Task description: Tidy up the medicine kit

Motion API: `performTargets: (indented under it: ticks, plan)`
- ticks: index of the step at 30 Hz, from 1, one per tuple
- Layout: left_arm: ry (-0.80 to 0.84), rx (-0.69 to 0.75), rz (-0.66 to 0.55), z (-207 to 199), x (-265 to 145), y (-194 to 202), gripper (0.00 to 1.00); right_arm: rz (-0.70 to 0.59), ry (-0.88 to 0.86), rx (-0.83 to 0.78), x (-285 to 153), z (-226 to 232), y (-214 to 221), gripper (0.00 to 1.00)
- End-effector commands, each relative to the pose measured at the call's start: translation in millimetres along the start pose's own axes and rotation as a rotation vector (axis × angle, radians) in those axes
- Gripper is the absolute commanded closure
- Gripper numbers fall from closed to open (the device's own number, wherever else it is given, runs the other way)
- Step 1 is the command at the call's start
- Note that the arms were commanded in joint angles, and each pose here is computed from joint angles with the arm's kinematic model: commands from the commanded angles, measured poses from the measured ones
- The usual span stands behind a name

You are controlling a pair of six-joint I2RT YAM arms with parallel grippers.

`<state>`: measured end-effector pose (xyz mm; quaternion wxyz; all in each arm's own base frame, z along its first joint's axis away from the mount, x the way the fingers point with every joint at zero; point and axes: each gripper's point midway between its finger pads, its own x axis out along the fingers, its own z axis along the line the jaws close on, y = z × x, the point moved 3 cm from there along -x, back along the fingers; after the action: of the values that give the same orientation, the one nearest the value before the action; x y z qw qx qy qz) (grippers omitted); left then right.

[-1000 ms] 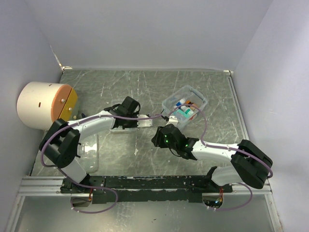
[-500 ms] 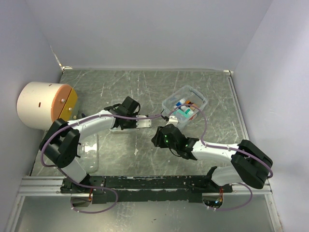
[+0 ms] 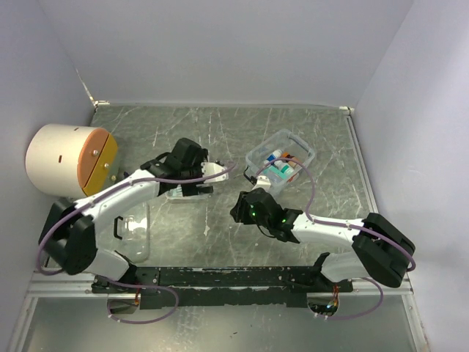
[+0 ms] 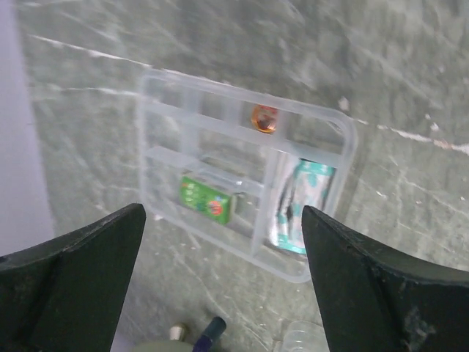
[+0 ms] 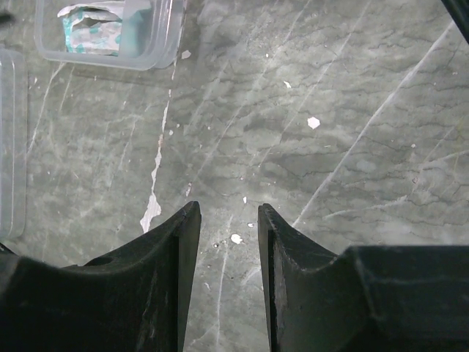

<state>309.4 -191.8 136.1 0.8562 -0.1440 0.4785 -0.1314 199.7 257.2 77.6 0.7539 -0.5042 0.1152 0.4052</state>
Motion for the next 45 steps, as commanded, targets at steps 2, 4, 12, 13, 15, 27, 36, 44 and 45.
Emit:
performTargets:
  ticks: [2, 4, 12, 13, 15, 27, 36, 44, 45]
  plan:
    - [-0.25, -0.189, -0.194, 53.4, -57.1, -38.7, 0.0, -0.041, 0.011, 0.004, -4.0, 6.9, -17.6, 0.62]
    - [-0.306, -0.293, -0.248, 61.4, -78.8, -45.3, 0.0, -0.059, 0.028, -0.008, -6.4, 8.9, -26.3, 0.62]
    - [-0.523, -0.879, -0.426, 75.7, -166.2, -43.6, 0.0, -0.106, 0.102, -0.116, -21.9, 22.1, -69.9, 0.59]
    - [-0.562, -0.949, -0.397, 75.9, -174.2, -35.1, 0.01, -0.119, 0.109, -0.127, -23.8, 24.0, -77.3, 0.58]
    - [-0.646, -1.103, -0.359, 74.1, -192.2, -18.7, 0.01, -0.146, 0.13, -0.141, -27.0, 26.3, -92.5, 0.56]
    - [-0.29, -1.209, -0.639, -16.0, -191.6, -22.8, 0.01, -0.254, 0.395, -0.139, -27.3, -10.2, -182.0, 0.31]
    - [-0.16, -1.321, -0.564, -26.5, -143.6, -33.5, 0.01, -0.084, 0.376, -0.219, 18.1, -37.6, -184.3, 0.32]
    - [-0.227, -1.376, -0.43, -15.9, -108.7, -25.7, 0.01, 0.054, 0.182, -0.381, 40.2, -22.4, -167.7, 0.37]
    - [-0.235, -1.377, -0.417, -13.8, -104.4, -25.7, 0.02, 0.067, 0.133, -0.398, 39.7, -16.6, -165.0, 0.37]
